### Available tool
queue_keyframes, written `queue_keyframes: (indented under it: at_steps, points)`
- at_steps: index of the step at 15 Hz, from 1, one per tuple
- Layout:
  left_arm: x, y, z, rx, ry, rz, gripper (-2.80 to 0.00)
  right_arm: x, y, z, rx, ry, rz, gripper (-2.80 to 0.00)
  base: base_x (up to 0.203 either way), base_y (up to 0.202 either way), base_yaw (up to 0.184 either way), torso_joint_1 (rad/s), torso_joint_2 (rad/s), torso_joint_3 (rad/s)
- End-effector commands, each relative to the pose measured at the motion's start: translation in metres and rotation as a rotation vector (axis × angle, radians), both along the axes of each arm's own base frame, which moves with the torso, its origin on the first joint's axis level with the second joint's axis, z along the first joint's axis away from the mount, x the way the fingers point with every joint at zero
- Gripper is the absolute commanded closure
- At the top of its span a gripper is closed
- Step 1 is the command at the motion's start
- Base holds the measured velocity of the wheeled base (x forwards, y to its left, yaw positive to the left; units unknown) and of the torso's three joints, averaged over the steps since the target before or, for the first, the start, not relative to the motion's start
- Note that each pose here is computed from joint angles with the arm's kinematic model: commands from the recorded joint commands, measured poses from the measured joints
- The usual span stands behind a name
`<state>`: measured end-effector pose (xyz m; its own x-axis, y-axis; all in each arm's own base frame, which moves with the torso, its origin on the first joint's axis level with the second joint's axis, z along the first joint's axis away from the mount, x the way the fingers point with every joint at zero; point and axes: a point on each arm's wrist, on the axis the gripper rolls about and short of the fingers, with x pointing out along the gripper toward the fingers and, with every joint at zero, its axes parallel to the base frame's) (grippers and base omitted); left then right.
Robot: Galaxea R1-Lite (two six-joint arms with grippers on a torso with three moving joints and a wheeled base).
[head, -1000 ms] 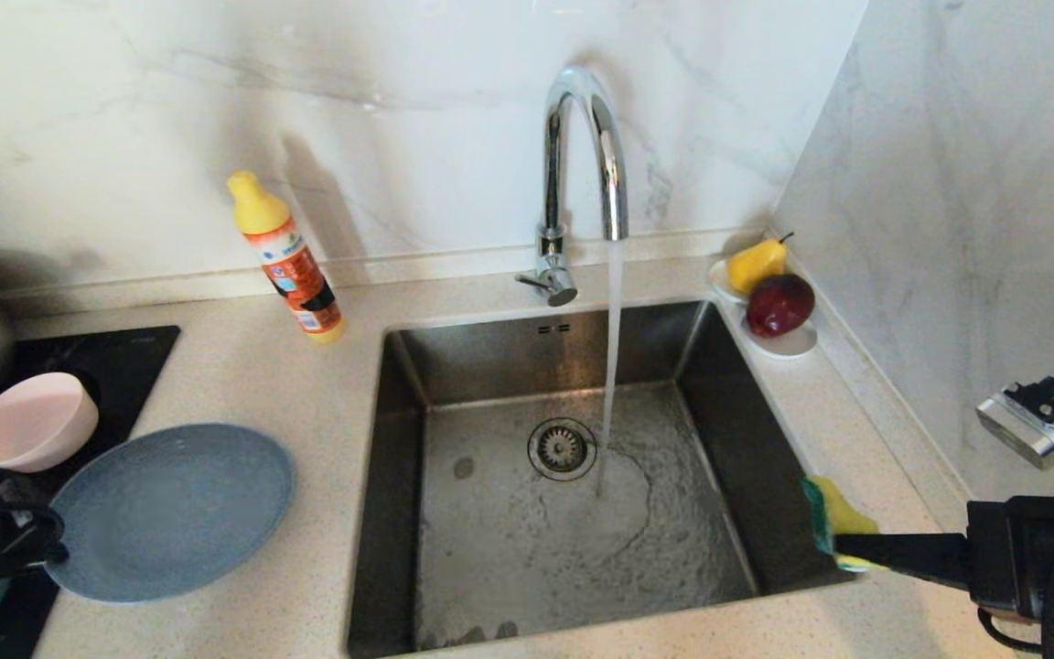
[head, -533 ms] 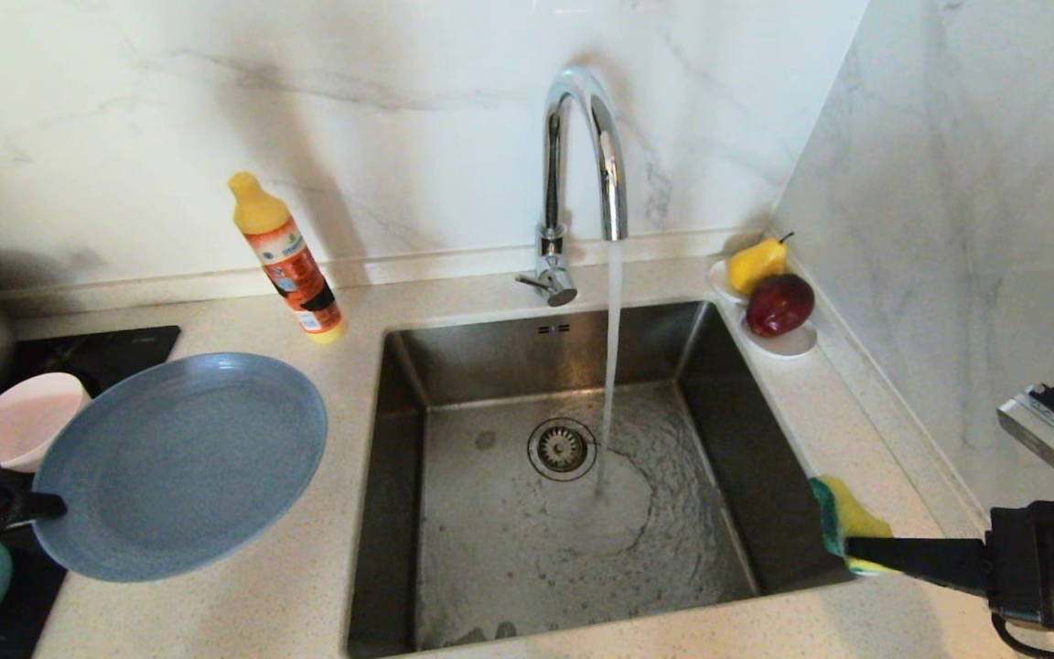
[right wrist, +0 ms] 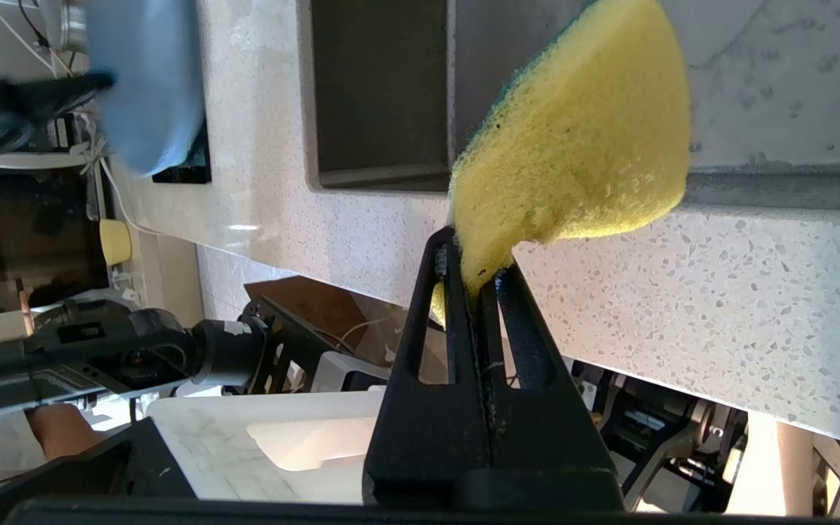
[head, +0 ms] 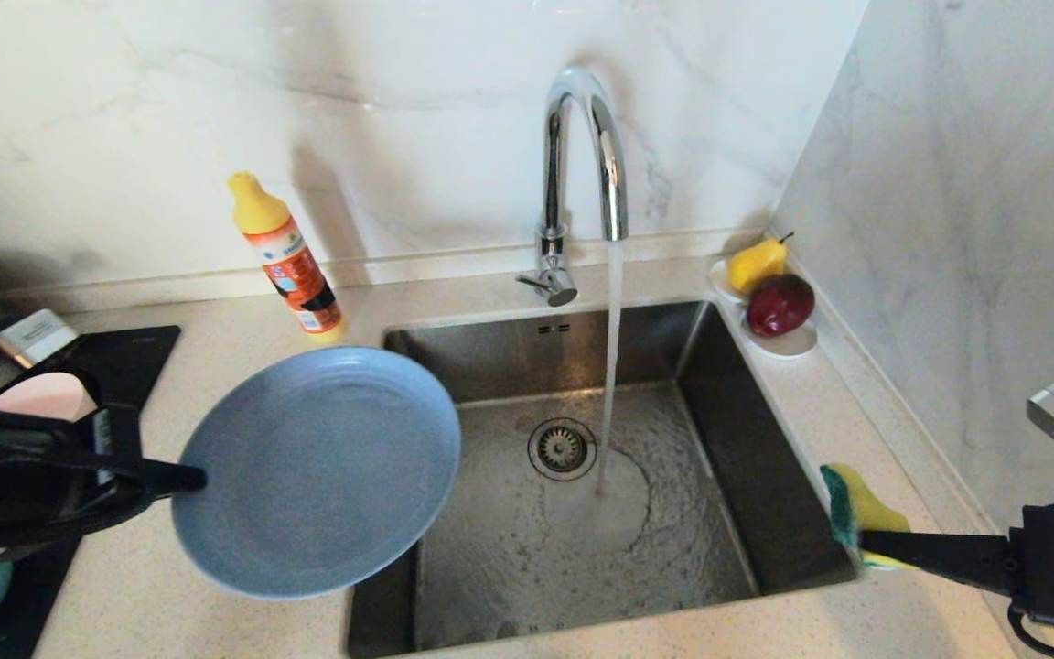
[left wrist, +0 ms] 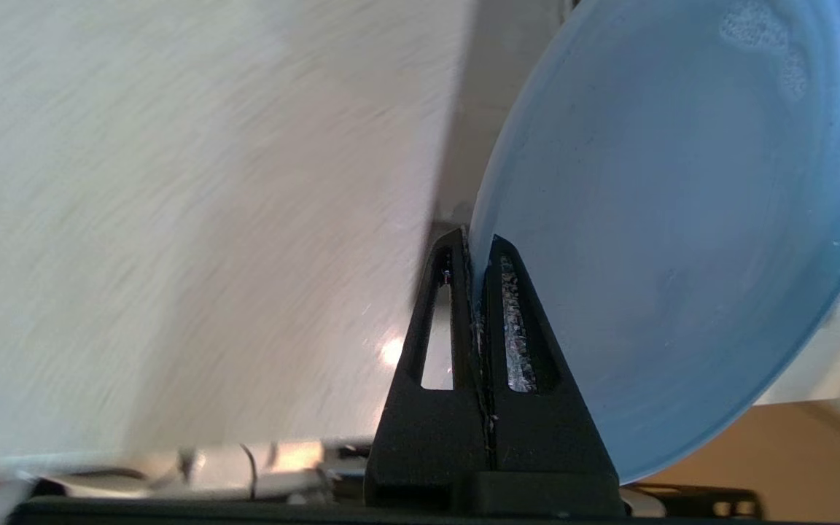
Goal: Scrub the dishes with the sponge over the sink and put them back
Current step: Wash the plate
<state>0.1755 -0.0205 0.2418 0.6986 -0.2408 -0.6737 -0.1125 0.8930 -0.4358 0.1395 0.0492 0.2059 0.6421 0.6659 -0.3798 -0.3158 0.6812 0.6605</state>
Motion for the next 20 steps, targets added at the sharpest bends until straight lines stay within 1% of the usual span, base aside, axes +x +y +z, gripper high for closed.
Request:
queue_keyframes:
  at_steps: [1,3,4,6,7,9,12,14,16,19,20]
  points:
    - [0.042,-0.034,-0.017,0.029,0.063,-0.067,0.00,-0.004,-0.001,0.001,0.008,-0.010,-0.002,0.00,0.000,0.000,0.000,0.000,0.00,0.000]
    - [0.067,-0.071,-0.029,0.044,0.068,-0.113,0.00,-0.007,-0.003,0.001,0.011,-0.014,-0.005,0.00,0.000,0.000,0.000,0.000,0.00,0.000]
    - [0.076,-0.089,-0.036,0.046,0.058,-0.136,0.00,-0.007,-0.003,0.001,0.010,-0.012,-0.006,0.00,0.000,0.000,0.000,0.000,0.00,0.000]
    - [0.092,-0.124,-0.052,0.036,-0.001,-0.180,0.00,-0.007,-0.003,0.001,0.008,-0.014,-0.012,0.00,0.000,0.000,0.000,0.000,0.00,0.000]
    - [0.099,-0.138,-0.059,0.031,-0.028,-0.194,0.00,-0.008,-0.003,0.001,0.007,-0.014,-0.013,0.00,0.000,0.000,0.000,0.000,0.00,0.000]
    - [0.105,-0.159,-0.070,0.020,-0.059,-0.231,0.00,-0.010,-0.004,0.000,0.008,-0.011,-0.014,0.00,0.000,0.000,0.000,0.000,0.00,0.000]
    - [0.114,-0.179,-0.081,-0.002,-0.111,-0.261,0.00,-0.010,-0.004,-0.001,0.005,-0.008,-0.012,0.00,0.000,0.000,0.000,0.000,0.00,0.000]
    - [0.115,-0.194,-0.089,-0.009,-0.120,-0.291,0.00,-0.010,-0.004,-0.001,0.006,-0.008,-0.010,0.00,0.000,0.000,0.000,0.000,0.00,0.000]
    - [0.122,-0.202,-0.095,-0.024,-0.144,-0.297,0.00,-0.010,-0.004,-0.003,0.006,-0.008,-0.010,0.00,0.000,0.000,0.000,0.000,0.00,0.000]
    - [0.130,-0.209,-0.099,-0.043,-0.182,-0.291,0.00,-0.011,-0.004,-0.002,0.007,-0.009,-0.008,0.00,0.000,0.000,0.000,0.000,0.00,0.000]
    - [0.134,-0.212,-0.098,-0.063,-0.199,-0.282,0.00,-0.010,-0.004,-0.003,0.006,-0.008,-0.008,0.00,0.000,0.000,0.000,0.000,0.00,0.000]
